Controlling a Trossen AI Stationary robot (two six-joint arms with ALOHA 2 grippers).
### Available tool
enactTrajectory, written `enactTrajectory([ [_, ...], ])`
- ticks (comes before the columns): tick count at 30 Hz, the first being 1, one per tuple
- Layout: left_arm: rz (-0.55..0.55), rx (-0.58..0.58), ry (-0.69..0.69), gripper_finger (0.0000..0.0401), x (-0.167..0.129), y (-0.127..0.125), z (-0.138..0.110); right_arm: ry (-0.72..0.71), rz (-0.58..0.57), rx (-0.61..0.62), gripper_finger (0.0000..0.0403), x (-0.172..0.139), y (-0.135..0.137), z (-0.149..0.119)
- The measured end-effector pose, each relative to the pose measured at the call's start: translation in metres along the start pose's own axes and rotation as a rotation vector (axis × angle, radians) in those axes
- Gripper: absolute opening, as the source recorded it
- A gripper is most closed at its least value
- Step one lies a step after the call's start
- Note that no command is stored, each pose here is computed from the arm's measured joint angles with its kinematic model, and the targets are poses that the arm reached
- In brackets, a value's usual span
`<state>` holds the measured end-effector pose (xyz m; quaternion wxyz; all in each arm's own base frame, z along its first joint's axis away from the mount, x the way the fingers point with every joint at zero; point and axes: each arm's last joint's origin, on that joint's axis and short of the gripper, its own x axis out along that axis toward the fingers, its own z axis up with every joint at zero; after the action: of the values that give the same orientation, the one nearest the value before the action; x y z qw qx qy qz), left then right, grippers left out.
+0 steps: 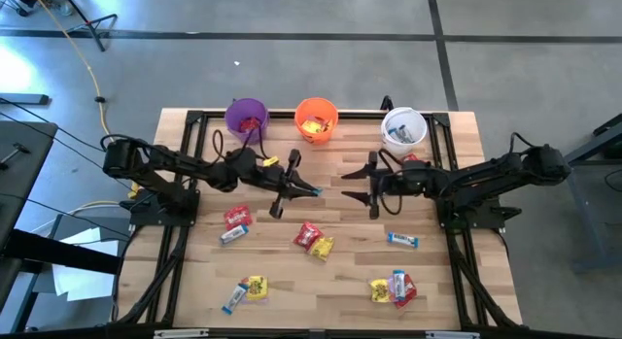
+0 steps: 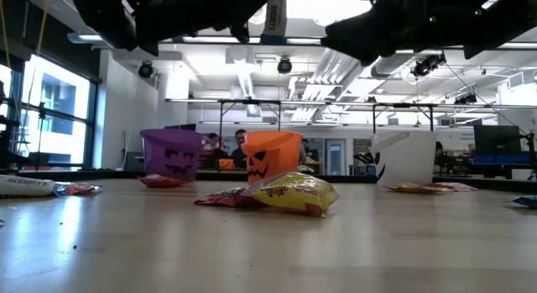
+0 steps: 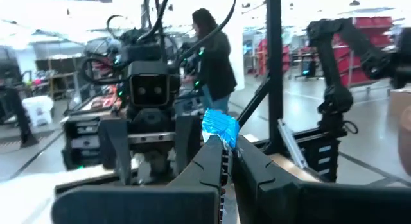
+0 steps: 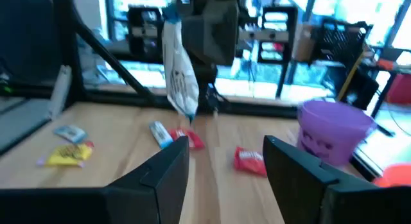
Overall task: Sort candy
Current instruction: Put the white chocolate bar into the white bucket
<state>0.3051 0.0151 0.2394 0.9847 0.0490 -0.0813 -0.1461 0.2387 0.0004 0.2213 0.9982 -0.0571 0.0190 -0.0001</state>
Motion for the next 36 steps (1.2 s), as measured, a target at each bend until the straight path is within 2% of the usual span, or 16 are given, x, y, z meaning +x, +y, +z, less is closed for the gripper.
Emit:
enactTrajectory([
  [4, 0.001, 0.009, -0.020, 0.0001, 0.004, 0.002, 0.007, -0.049, 0.044, 0.000, 0.0194, 0.000, 0.001, 0.004],
  [10, -0.013, 0.013, -0.029, 0.0001, 0.007, 0.003, 0.009, -0.071, 0.045, 0.021, 0.0194, 0.005, 0.002, 0.001],
  [18, -0.013, 0.005, -0.017, 0.0000, 0.007, 0.003, 0.008, -0.045, 0.049, 0.021, 0.0197, 0.045, 0.002, 0.004],
  [25, -0.015, 0.008, -0.016, 0.0000, 0.007, 0.003, 0.008, -0.067, 0.132, 0.000, 0.0197, 0.063, 0.003, 0.012],
  [31, -0.027, 0.012, -0.006, 0.0000, 0.007, 0.002, 0.007, -0.043, 0.179, 0.006, 0.0197, 0.064, 0.005, 0.013],
  [36, -0.033, 0.022, -0.007, 0.0000, 0.007, 0.002, 0.007, 0.011, 0.117, 0.004, 0.0203, 0.056, 0.002, 0.019],
])
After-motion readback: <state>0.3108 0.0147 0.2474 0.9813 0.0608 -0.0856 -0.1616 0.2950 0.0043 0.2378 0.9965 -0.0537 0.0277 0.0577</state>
